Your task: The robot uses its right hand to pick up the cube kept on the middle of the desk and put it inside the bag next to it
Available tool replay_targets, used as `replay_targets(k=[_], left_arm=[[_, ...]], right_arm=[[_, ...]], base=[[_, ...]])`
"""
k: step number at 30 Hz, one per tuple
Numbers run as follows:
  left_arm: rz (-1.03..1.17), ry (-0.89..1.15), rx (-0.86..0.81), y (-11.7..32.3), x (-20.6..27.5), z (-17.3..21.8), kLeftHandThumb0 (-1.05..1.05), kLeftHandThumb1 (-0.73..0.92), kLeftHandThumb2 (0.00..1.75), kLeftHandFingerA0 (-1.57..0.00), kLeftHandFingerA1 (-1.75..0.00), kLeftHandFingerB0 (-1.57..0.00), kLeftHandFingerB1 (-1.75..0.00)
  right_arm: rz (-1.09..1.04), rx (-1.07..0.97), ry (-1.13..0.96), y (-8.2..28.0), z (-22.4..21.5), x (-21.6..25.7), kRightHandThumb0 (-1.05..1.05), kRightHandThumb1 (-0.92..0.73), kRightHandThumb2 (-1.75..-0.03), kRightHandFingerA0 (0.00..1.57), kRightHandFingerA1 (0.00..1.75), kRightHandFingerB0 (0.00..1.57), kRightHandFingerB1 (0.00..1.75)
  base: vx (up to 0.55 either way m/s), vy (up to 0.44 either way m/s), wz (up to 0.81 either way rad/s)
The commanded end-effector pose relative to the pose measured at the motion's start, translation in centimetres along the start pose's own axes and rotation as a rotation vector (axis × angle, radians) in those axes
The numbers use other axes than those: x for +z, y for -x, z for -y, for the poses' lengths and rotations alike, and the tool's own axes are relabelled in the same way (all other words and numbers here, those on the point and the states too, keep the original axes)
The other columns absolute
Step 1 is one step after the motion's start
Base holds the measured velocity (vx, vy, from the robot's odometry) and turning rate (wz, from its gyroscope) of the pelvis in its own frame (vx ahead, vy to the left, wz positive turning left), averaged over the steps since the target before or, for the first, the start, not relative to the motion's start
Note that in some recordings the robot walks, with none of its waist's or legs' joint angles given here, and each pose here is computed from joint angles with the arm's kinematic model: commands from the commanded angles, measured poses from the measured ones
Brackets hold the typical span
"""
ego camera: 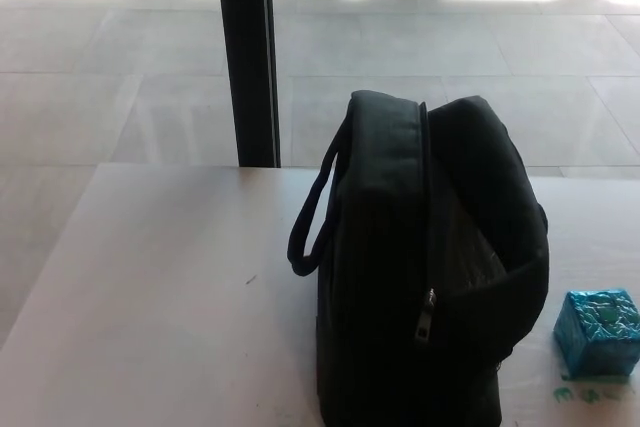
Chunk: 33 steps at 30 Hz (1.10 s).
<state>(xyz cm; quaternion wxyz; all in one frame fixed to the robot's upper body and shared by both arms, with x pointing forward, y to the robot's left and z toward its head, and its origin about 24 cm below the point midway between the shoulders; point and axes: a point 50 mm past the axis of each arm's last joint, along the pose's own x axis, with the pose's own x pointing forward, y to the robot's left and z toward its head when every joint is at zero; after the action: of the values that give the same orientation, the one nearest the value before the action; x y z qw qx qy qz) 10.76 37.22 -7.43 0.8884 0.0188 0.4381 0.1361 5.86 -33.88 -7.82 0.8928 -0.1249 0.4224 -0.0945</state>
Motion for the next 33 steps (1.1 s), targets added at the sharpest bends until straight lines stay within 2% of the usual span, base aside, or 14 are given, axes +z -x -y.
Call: replay_targets(k=[1, 2, 4, 5, 11, 12, 13, 20, 22, 27, 28, 30, 32, 33], left_arm=[[0.108, 0.164, -0.19, 1.2, 2.0, -2.0, -0.88, 0.63, 1.01, -0.17, -0.56, -0.13, -0.46], [0.11, 0.161, -0.191, 1.3, 2.1, -2.0, -0.88, 0.62, 1.01, -0.18, -0.57, -0.13, -0.47], [0.113, 0.162, -0.185, 1.3, 2.1, -2.0, -0.88, 0.62, 1.01, -0.19, -0.58, -0.14, -0.47], [0.123, 0.175, -0.181, 1.3, 2.0, -1.9, -0.86, 0.62, 1.01, -0.18, -0.57, -0.13, -0.46], [0.116, 0.184, -0.171, 1.3, 1.9, -2.1, -0.83, 0.62, 1.0, -0.22, -0.58, -0.18, -0.48], [0.115, 0.182, -0.171, 1.3, 1.8, -2.1, -0.83, 0.63, 1.0, -0.22, -0.58, -0.17, -0.47], [0.114, 0.182, -0.171, 1.3, 1.8, -2.1, -0.83, 0.63, 1.0, -0.21, -0.58, -0.16, -0.47], [0.113, 0.187, -0.173, 1.3, 1.6, -2.2, -0.83, 0.63, 1.0, -0.21, -0.57, -0.16, -0.47], [0.117, 0.186, -0.165, 1.3, 1.6, -2.2, -0.85, 0.81, 0.65, -0.26, -0.53, -0.23, -0.36], [0.13, 0.203, -0.171, 1.4, 1.6, -2.1, -0.83, 0.81, 0.65, -0.24, -0.53, -0.22, -0.37], [0.133, 0.199, -0.167, 1.4, 1.6, -2.1, -0.83, 0.63, 1.0, -0.22, -0.58, -0.18, -0.48], [0.132, 0.199, -0.163, 1.3, 1.6, -2.2, -0.83, 0.63, 1.01, -0.22, -0.57, -0.17, -0.47], [0.128, 0.194, -0.165, 1.4, 1.5, -2.1, -0.83, 0.82, 0.66, -0.26, -0.53, -0.22, -0.36], [0.127, 0.201, -0.161, 1.3, 1.4, -2.1, -0.83, 0.81, 0.66, -0.26, -0.53, -0.22, -0.35]], right_arm=[[0.149, -0.03, -0.064, 1.7, 4.0, 2.1, -0.8, -0.67, -1.04, 0.0, 0.24, 0.07, 0.27], [0.154, -0.042, -0.081, 1.8, 4.2, 2.2, -0.75, -0.83, -0.65, 0.01, 0.35, 0.06, 0.29], [0.176, -0.064, -0.111, 2.0, 4.7, 2.7, -0.76, -0.81, -0.65, 0.02, 0.38, 0.06, 0.3], [0.242, -0.129, -0.133, 2.1, 6.0, 4.3, -0.85, -0.65, -1.0, 0.0, 0.42, 0.12, 0.31], [0.397, -0.223, -0.283, 2.4, 8.3, 9.3, -0.72, -0.62, -1.0, 0.02, 0.3, 0.06, 0.24], [0.441, -0.229, -0.341, 2.6, 8.5, 10.5, -0.72, -0.8, -0.64, 0.04, 0.37, 0.06, 0.27], [0.483, -0.215, -0.363, 2.8, 8.6, 11.6, -0.71, -0.63, -1.02, 0.0, 0.4, 0.01, 0.26], [0.709, -0.212, -0.273, 4.4, 8.4, 19.8, -0.76, -0.63, -1.02, 0.0, 0.38, 0.02, 0.21], [0.769, -0.226, -0.168, 4.9, 7.7, 22.3, -0.74, -0.62, -1.01, 0.01, 0.36, 0.02, 0.23], [0.856, -0.215, -0.055, 5.7, 6.0, 25.4, -0.76, -0.6, -0.99, 0.03, 0.35, 0.05, 0.23], [0.873, -0.2, -0.033, 5.8, 5.5, 26.1, -0.76, -0.6, -0.99, 0.0, 0.35, 0.07, 0.21], [0.91, -0.196, 0.04, 6.3, 4.4, 27.8, -0.74, -0.58, -0.99, 0.0, 0.46, 0.04, 0.28], [0.927, -0.181, 0.083, 6.5, 3.3, 28.9, -0.39, -0.41, -1.02, 0.01, 0.52, 0.0, 0.5], [0.952, -0.144, 0.123, 6.6, 2.0, 29.8, -0.85, -0.58, -0.97, 0.08, 0.51, 0.07, 0.41]], base=[[0.0, 0.0, 0.0], [0.0, 0.0, 0.0], [0.0, 0.0, 0.0], [0.0, 0.0, 0.0], [0.0, 0.0, 0.0], [0.0, 0.0, 0.0], [0.0, 0.0, 0.0], [0.0, 0.0, 0.0], [0.0, 0.0, 0.0], [0.0, 0.0, 0.0], [0.0, 0.0, 0.0], [0.0, 0.0, 0.0], [0.0, 0.0, 0.0], [0.0, 0.0, 0.0]])
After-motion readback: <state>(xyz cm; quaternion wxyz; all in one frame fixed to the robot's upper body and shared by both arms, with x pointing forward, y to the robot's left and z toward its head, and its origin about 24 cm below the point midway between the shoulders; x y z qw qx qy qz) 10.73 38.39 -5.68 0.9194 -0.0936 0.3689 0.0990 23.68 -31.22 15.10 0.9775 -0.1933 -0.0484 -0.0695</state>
